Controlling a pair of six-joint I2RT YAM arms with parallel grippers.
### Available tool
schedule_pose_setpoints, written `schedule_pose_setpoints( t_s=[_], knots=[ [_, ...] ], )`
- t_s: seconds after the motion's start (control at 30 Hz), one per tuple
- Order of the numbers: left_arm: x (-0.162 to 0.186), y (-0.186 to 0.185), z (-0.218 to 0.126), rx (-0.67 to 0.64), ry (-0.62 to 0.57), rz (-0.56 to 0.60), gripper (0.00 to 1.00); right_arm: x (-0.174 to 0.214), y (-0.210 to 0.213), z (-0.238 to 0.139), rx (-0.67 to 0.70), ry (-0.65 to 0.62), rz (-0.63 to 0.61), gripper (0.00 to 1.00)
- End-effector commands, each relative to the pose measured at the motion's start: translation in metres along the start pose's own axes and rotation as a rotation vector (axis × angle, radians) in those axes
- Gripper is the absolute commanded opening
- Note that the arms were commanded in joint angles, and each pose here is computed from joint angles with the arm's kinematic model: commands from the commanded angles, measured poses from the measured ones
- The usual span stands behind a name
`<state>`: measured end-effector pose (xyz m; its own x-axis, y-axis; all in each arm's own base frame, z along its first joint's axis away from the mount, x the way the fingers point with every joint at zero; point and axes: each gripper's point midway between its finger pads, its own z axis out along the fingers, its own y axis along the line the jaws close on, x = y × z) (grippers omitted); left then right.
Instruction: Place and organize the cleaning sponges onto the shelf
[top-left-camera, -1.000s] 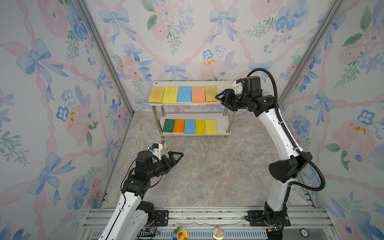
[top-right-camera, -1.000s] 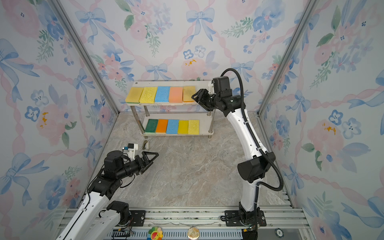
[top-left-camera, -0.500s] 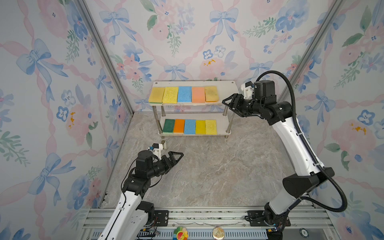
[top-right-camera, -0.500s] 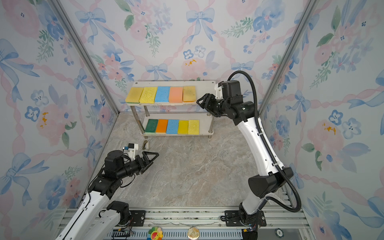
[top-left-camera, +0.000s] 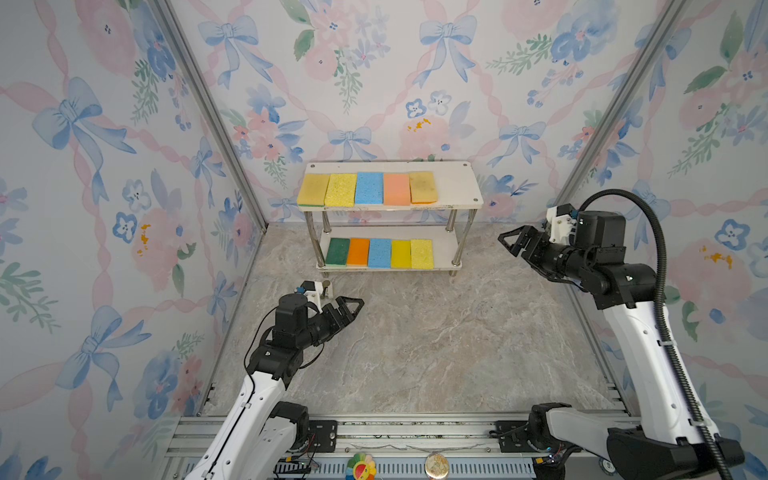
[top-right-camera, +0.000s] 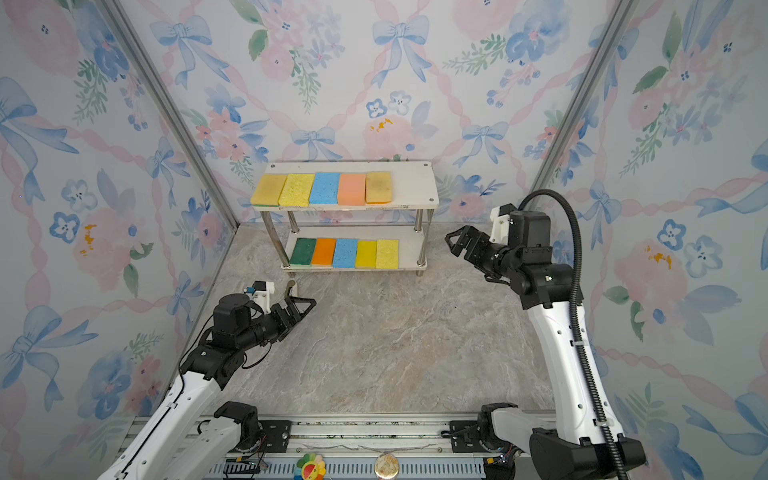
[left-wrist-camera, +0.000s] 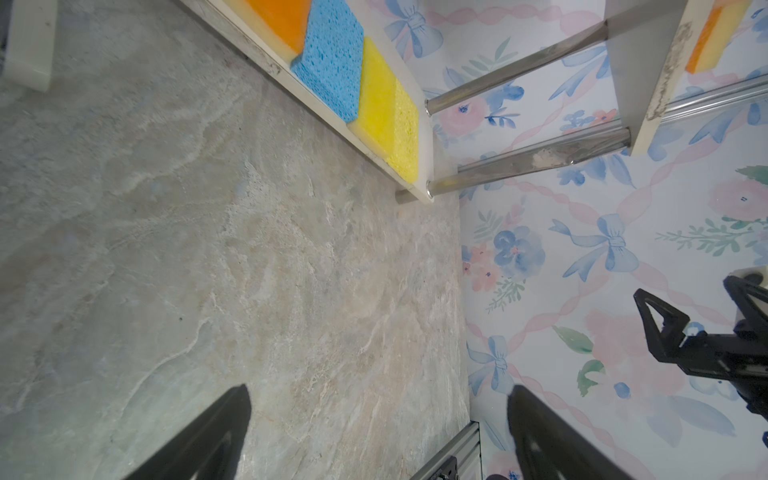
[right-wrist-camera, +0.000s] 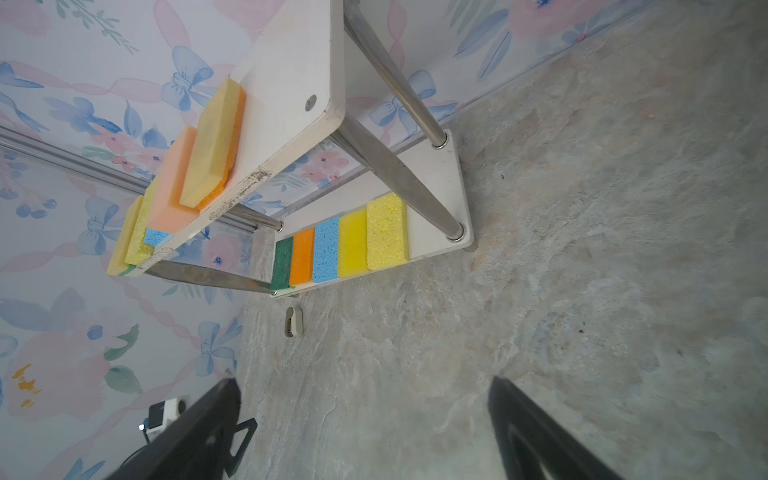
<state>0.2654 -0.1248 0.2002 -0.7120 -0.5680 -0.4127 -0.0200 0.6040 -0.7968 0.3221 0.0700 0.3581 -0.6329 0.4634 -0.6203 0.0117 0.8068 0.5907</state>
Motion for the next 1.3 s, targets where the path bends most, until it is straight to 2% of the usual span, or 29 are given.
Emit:
schedule_pose_setpoints(
  t_s=[0.0, 0.17, 0.27, 0.4, 0.57, 0.7, 0.8, 1.0, 1.1, 1.27],
  knots=[
    [-0.033, 0.005, -0.006, -0.098, -0.139, 0.12, 0.98, 0.007, -0.024, 0.003, 0.031, -0.001, -0.084, 0.97],
    [-0.073, 0.036, -0.026, -0.347, -0.344, 0.268, 0.98, 0.012, -0.062, 0.015, 0.092, -0.049, -0.165, 0.97],
    [-0.086, 0.057, -0.038, -0.485, -0.422, 0.347, 0.98, 0.018, -0.086, 0.027, 0.147, -0.087, -0.203, 0.97],
    [-0.096, 0.085, -0.052, -0.65, -0.506, 0.427, 0.98, 0.032, -0.097, 0.047, 0.105, -0.117, -0.354, 0.97],
    [-0.101, 0.1, -0.047, -0.679, -0.537, 0.463, 0.98, 0.042, -0.115, 0.066, 0.124, -0.113, -0.481, 0.97],
    [-0.098, 0.115, -0.041, -0.692, -0.548, 0.48, 0.98, 0.045, -0.139, 0.081, 0.189, -0.112, -0.545, 0.97],
    [-0.098, 0.124, -0.038, -0.698, -0.559, 0.472, 0.98, 0.045, -0.154, 0.095, 0.217, -0.131, -0.543, 0.97],
    [-0.099, 0.136, -0.025, -0.684, -0.575, 0.476, 0.98, 0.051, -0.176, 0.138, 0.185, -0.147, -0.476, 0.97],
    [-0.102, 0.135, -0.021, -0.666, -0.602, 0.518, 0.98, 0.051, -0.185, 0.147, 0.206, -0.201, -0.483, 0.97],
    [-0.107, 0.142, -0.02, -0.708, -0.622, 0.572, 0.98, 0.053, -0.19, 0.157, 0.202, -0.228, -0.481, 0.97]
  ],
)
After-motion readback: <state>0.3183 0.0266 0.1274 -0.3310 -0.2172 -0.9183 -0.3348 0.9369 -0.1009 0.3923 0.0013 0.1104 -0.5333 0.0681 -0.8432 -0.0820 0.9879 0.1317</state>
